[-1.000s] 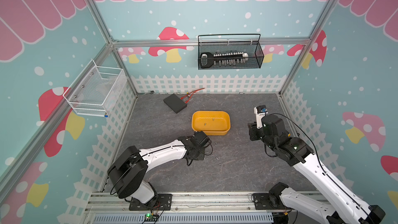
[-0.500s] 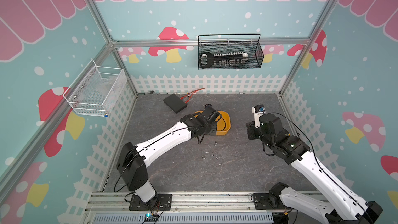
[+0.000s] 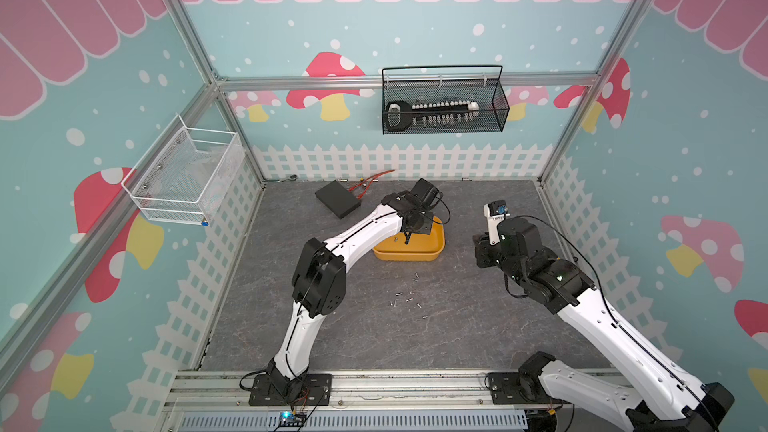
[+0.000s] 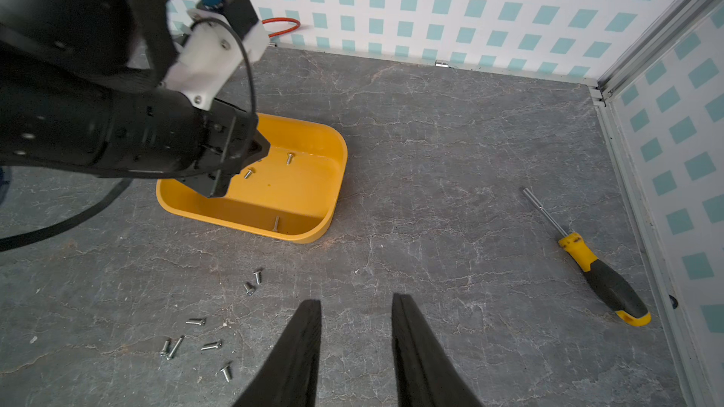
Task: Put the screws on the desktop into the storage box
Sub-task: Place the screw in the storage box.
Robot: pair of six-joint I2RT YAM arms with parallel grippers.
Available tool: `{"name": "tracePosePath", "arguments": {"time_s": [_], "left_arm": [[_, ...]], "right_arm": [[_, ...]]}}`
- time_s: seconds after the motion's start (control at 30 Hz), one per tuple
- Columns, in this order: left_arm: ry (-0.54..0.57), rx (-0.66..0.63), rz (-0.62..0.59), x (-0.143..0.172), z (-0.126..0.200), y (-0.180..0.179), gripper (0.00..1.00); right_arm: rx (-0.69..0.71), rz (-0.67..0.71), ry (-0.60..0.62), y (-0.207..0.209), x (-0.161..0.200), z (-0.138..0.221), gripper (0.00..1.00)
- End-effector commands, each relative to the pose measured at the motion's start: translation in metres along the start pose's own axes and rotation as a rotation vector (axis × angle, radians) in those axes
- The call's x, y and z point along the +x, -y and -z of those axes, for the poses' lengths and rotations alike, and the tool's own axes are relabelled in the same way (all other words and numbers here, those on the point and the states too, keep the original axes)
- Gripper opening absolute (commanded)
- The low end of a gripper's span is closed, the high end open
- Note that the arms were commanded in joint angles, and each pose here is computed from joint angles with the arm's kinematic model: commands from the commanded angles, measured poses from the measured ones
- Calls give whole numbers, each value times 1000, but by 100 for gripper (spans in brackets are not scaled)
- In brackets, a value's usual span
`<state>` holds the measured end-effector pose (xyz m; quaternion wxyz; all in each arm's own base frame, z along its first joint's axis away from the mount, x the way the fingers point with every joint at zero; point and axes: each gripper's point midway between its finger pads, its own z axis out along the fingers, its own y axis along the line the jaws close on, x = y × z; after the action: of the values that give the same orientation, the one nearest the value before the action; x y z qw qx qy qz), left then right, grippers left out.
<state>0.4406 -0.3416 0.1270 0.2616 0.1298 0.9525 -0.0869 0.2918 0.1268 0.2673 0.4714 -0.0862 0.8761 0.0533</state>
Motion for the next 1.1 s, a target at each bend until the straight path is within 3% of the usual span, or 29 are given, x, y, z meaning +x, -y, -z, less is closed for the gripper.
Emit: {"name": "tracePosePath", "arguments": {"time_s": [0.0,0.53,1.07], "left_arm": [[-38,43,-20,2,-15,12,0],[-126,44,-15,20,-73,11,0],[-158,33,-18,30,-90,9,2]], "right_arm": [[-7,8,22,-2,-8,-1,36],[-26,7,17,-6,-4,-6,37],[-19,9,13,-5,-1,-7,38]]}}
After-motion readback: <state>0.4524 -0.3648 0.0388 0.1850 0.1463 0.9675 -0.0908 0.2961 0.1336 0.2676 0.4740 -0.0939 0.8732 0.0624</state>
